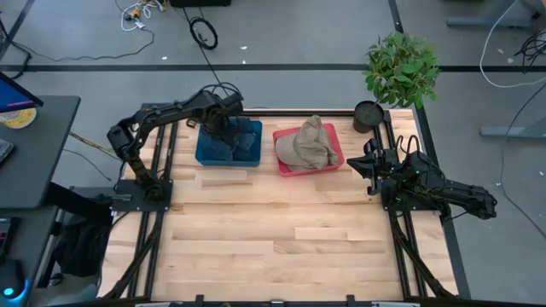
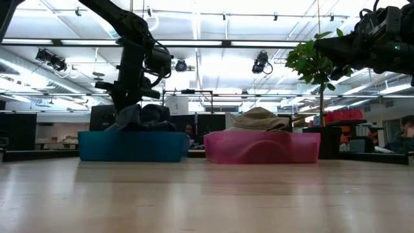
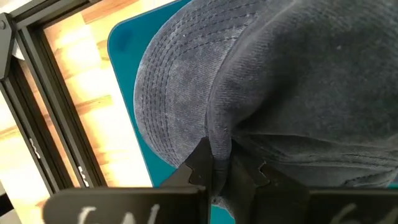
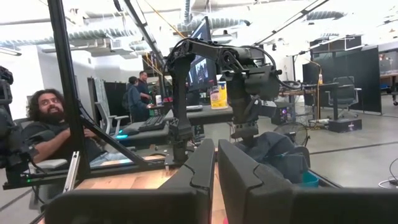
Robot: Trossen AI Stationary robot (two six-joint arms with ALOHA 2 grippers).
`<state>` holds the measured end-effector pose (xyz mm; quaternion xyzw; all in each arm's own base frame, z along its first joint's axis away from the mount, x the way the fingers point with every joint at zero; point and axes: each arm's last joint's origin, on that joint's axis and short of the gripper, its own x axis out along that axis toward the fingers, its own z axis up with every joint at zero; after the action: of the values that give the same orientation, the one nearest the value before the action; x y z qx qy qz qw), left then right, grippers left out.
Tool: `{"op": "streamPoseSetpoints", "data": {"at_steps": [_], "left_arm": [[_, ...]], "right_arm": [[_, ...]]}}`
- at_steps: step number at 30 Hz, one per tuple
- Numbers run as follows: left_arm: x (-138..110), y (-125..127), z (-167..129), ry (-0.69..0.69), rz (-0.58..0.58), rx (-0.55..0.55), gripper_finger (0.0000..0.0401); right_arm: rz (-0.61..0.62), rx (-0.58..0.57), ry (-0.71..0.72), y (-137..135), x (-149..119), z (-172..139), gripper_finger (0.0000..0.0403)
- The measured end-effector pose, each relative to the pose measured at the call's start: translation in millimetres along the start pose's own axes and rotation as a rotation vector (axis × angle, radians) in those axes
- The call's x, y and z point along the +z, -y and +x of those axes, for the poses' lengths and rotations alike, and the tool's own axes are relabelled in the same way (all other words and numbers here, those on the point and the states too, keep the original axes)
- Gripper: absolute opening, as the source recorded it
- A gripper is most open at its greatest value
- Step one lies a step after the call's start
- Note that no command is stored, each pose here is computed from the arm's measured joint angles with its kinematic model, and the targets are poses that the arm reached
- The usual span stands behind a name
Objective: Pick & Place hat
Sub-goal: Put the dark blue cap into the blue bin
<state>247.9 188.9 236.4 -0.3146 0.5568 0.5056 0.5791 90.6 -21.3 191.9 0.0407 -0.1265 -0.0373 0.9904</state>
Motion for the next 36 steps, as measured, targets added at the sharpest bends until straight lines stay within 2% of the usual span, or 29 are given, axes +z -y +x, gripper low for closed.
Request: {"op": "streamPoseSetpoints", "data": {"at_steps": [10, 18, 22, 25, 28, 31, 34, 36], "left_arm": [[2.3, 4.6, -1.9, 0.012, 0.045, -0.084, 0.0072], [3.7, 8.1, -14.2, 0.040, 0.108, -0.104, 0.0171], [7.8, 3.9, -45.3, 0.121, 0.148, -0.149, 0.0215], [11.6, -2.2, -74.8, 0.221, 0.160, -0.182, 0.0228], [13.7, -10.3, -104.2, 0.335, 0.138, -0.187, 0.0225], [15.0, -16.9, -124.2, 0.406, 0.123, -0.203, 0.0199], [15.5, -18.8, -132.2, 0.426, 0.120, -0.218, 0.0143], [15.4, -18.6, -133.3, 0.423, 0.124, -0.231, 0.0089]], "right_arm": [[0.000, 0.000, 0.000, 0.0, 0.0, 0.0, 0.0027], [0.000, 0.000, 0.000, 0.0, 0.0, 0.0, 0.0027], [0.000, 0.000, 0.000, 0.0, 0.0, 0.0, 0.0027], [0.000, 0.000, 0.000, 0.0, 0.0, 0.0, 0.0027], [0.000, -0.001, 0.000, 0.0, 0.0, 0.0, 0.0027], [0.000, -0.001, 0.000, 0.0, 0.0, 0.0, 0.0027], [0.000, 0.000, 0.000, 0.0, 0.0, 0.0, 0.0027], [0.000, -0.001, 0.000, 0.0, 0.0, 0.0, 0.0027]]}}
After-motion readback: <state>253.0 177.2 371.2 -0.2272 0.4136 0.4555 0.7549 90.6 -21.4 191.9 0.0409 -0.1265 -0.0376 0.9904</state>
